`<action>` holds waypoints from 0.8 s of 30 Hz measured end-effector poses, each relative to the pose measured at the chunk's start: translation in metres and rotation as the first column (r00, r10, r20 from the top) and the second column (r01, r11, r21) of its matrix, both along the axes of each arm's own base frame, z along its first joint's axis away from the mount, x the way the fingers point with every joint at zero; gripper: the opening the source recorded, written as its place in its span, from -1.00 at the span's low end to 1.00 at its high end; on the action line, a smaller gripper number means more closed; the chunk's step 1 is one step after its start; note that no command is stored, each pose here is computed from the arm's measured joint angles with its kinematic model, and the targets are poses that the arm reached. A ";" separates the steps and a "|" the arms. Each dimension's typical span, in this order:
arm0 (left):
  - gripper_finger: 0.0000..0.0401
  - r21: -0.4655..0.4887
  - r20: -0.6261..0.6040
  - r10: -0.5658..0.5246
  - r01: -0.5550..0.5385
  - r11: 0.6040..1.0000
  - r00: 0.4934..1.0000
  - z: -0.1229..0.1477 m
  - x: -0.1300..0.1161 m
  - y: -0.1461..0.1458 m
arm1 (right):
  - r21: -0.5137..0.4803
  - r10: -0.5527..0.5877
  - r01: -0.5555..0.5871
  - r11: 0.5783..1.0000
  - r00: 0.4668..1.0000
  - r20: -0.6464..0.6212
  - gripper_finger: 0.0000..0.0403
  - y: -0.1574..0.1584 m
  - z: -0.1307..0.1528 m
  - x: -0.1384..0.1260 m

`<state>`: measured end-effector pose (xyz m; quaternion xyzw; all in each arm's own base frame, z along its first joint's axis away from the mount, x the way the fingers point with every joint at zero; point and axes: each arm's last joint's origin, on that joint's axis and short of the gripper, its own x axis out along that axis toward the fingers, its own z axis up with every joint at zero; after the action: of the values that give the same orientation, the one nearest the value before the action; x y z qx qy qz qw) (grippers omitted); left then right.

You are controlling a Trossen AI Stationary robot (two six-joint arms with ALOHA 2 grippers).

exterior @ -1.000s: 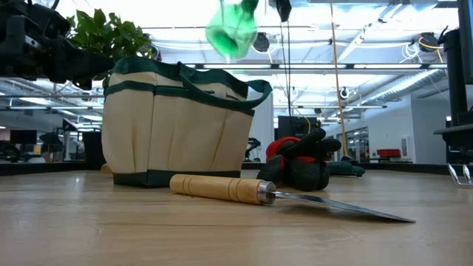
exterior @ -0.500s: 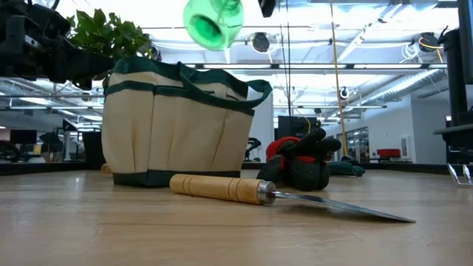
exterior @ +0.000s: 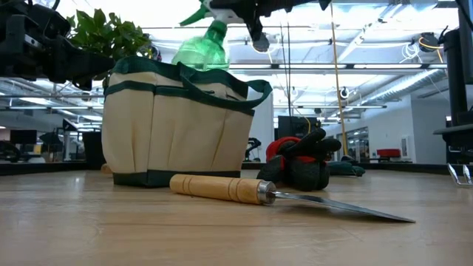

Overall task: Pick & Place Garden tools in Gardening bag
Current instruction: Put the green spray bottle into the gardening bag

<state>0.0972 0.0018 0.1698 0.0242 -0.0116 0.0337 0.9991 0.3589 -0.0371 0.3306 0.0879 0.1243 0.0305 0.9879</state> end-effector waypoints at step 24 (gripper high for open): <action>-0.84 -0.008 -0.001 -0.017 0.017 1.000 1.000 0.000 0.000 0.000 | -0.044 -0.096 0.089 0.995 0.975 -0.200 -0.76 0.019 -0.047 0.021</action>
<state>0.0973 0.0013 0.1696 0.0204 -0.0114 0.0250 0.9994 0.3800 -0.0183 0.2838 0.0791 0.2203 -0.0270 0.9718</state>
